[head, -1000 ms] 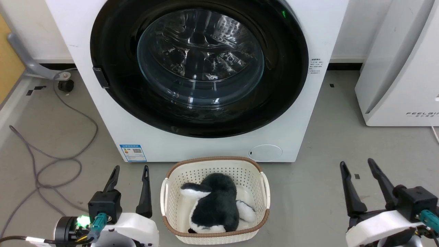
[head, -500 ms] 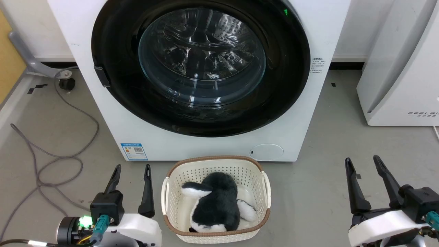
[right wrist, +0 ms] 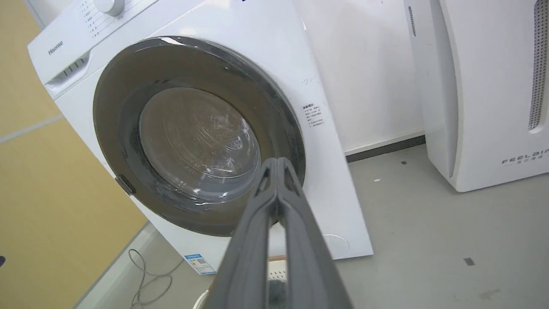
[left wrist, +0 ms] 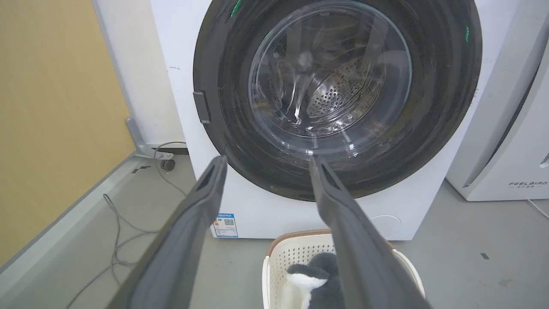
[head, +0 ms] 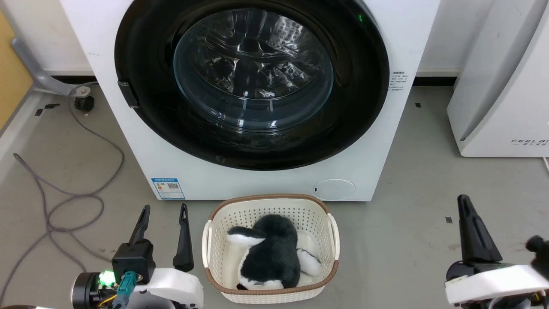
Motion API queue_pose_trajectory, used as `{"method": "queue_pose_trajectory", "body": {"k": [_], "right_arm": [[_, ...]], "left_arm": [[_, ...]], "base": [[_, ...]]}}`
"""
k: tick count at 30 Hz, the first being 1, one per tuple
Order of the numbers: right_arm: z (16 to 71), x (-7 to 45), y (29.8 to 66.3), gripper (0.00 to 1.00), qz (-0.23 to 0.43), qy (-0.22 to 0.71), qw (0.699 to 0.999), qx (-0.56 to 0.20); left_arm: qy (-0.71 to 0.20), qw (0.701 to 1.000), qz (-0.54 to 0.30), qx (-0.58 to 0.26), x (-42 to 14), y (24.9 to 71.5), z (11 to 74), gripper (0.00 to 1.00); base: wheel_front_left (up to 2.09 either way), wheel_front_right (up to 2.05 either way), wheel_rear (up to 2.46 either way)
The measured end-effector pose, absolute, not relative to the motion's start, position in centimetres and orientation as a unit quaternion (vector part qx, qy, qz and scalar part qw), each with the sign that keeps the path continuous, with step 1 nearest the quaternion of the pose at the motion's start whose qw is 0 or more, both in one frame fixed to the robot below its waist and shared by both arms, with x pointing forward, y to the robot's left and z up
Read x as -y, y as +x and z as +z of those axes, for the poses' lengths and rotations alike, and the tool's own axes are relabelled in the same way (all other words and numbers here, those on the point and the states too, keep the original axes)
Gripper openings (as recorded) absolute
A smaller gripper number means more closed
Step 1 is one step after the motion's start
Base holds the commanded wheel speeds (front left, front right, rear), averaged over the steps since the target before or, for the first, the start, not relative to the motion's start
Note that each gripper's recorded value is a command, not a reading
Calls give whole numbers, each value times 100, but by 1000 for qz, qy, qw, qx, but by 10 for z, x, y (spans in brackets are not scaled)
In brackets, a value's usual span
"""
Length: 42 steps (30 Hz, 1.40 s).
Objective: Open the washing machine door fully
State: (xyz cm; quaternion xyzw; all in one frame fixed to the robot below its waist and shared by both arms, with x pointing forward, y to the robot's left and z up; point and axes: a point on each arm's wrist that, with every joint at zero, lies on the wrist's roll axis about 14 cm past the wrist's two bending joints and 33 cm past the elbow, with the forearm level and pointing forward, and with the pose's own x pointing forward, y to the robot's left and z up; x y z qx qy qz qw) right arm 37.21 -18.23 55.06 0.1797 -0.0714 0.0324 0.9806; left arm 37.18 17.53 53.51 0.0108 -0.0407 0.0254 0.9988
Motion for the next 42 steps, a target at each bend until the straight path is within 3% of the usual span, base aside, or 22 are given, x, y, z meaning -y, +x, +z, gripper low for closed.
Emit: {"method": "queue_pose_trajectory", "body": {"k": [8,21,42], "right_arm": [[549,191,375,0,17,327,941,82],[535,203,398,0,-2,535,843,60],[535,227,487,0,-8,596,802,51]], "left_arm": [[7,998,29,46,-175,372,536,100],[4,998,37,51,-177,377,533,100],[8,997,55,52,-185,402,524,100]], "base": [[0,0,0],[0,0,0],[0,0,0]]}}
